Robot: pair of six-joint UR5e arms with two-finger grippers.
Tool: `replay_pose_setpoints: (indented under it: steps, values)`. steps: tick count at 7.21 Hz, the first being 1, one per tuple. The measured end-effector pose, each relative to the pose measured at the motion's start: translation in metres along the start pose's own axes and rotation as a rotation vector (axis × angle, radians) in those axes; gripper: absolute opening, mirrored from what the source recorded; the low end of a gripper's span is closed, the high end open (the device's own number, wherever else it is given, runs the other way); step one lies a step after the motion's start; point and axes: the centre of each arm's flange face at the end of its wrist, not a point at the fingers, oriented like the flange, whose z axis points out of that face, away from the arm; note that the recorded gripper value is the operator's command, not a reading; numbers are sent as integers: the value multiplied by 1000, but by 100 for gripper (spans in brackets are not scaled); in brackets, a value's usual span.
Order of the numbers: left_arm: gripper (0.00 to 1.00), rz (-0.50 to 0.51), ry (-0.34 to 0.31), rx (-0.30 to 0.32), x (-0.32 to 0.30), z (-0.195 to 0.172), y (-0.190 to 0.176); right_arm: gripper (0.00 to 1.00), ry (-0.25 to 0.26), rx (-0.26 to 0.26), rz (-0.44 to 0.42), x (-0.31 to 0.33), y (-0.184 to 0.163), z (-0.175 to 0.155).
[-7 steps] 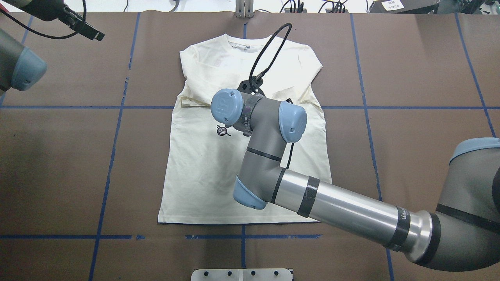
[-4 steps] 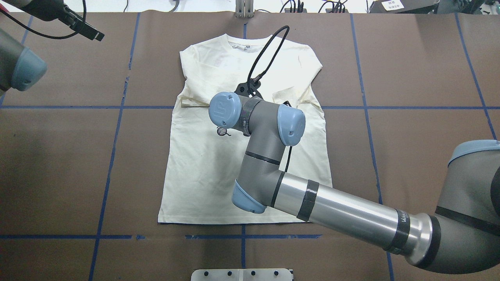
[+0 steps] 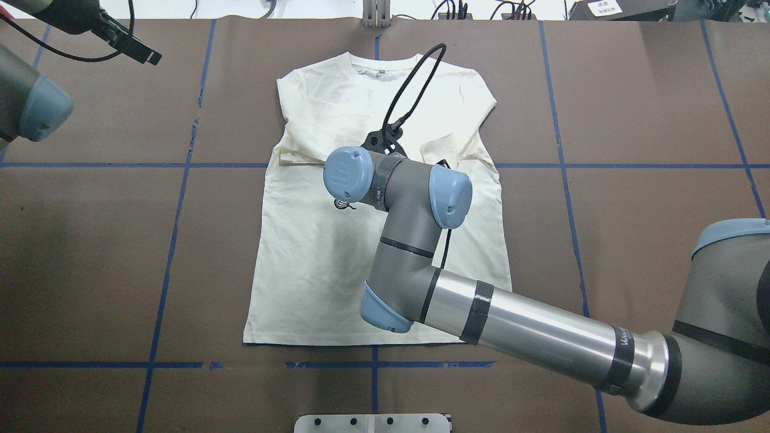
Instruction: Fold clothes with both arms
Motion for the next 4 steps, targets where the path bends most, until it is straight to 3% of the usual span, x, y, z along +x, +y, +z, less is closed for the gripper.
replay_pose_setpoints:
  steps: [4]
  values:
    - [100, -7, 10, 10, 8, 2, -2, 0, 8, 41, 30, 46, 17, 12]
